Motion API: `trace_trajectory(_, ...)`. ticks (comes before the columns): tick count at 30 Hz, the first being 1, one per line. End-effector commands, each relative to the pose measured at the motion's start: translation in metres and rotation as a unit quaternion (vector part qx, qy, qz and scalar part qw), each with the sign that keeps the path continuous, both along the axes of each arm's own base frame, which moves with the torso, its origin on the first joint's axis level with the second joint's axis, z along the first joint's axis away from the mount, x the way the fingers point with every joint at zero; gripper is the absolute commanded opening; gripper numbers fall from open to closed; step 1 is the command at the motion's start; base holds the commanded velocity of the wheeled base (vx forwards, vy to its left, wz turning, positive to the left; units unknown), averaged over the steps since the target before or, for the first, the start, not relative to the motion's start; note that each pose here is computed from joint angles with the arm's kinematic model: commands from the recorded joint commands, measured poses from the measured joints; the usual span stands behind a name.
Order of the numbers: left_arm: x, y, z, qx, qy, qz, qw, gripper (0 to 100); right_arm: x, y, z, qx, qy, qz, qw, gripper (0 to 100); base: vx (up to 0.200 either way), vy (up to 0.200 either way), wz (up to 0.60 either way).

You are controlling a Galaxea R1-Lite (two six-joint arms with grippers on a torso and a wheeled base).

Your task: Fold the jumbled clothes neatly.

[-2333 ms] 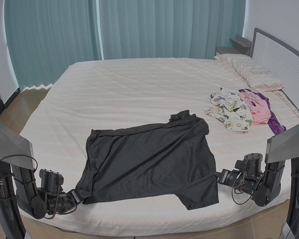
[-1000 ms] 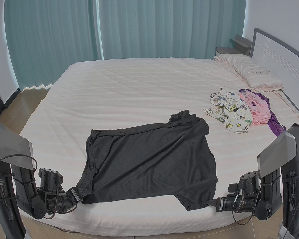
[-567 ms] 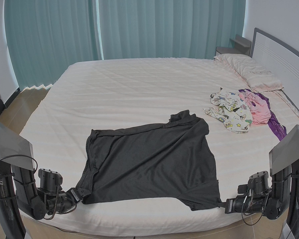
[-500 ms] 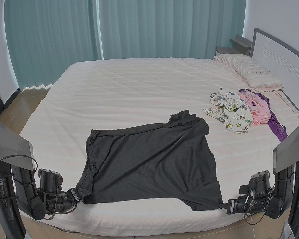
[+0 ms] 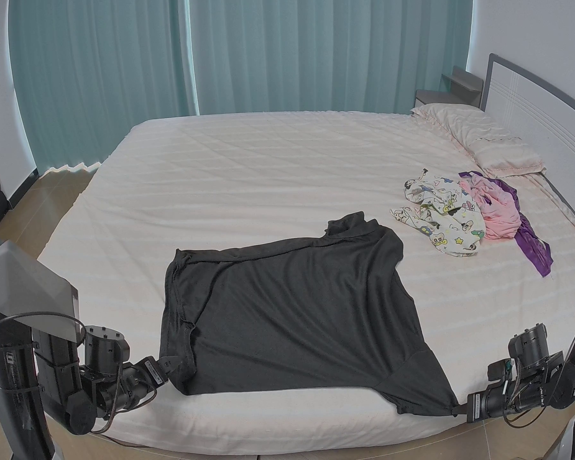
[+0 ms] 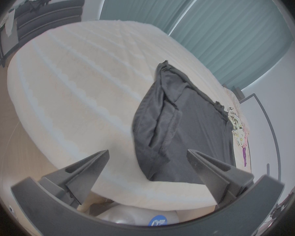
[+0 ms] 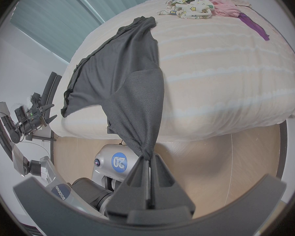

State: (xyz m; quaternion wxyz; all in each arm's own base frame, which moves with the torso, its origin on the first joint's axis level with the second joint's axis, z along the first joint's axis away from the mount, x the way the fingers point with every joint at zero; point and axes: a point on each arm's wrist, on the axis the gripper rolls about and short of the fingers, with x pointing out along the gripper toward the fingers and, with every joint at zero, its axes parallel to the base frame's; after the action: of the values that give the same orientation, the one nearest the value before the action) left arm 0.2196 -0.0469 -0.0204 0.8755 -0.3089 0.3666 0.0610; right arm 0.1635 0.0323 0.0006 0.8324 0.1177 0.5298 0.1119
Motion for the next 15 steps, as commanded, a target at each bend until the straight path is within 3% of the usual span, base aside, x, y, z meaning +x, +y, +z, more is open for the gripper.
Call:
trace_trajectory(1,0.004,-0.017,0.000,0.010,-0.027,-0.021,0.9994,100,-0.009,-0.001,0.009,-0.001,-0.009,0.005,0.9999,0,0.000,0.000,0.00)
trace_trajectory(5,0.009,-0.027,-0.005,0.038,-0.036,-0.055,0.9971,100,-0.010,0.002,0.008,-0.004,-0.006,0.017,0.9998,0,0.000,0.000,0.00)
trace_trajectory(8,0.013,-0.029,-0.013,0.109,-0.042,-0.080,0.9900,100,-0.011,0.005,0.008,-0.004,-0.005,0.023,0.9997,0,0.000,0.000,0.00)
trace_trajectory(15,0.024,-0.038,-0.032,0.205,-0.043,-0.100,0.9726,100,-0.011,0.005,0.008,-0.004,-0.004,0.025,0.9997,0,0.000,0.000,0.00)
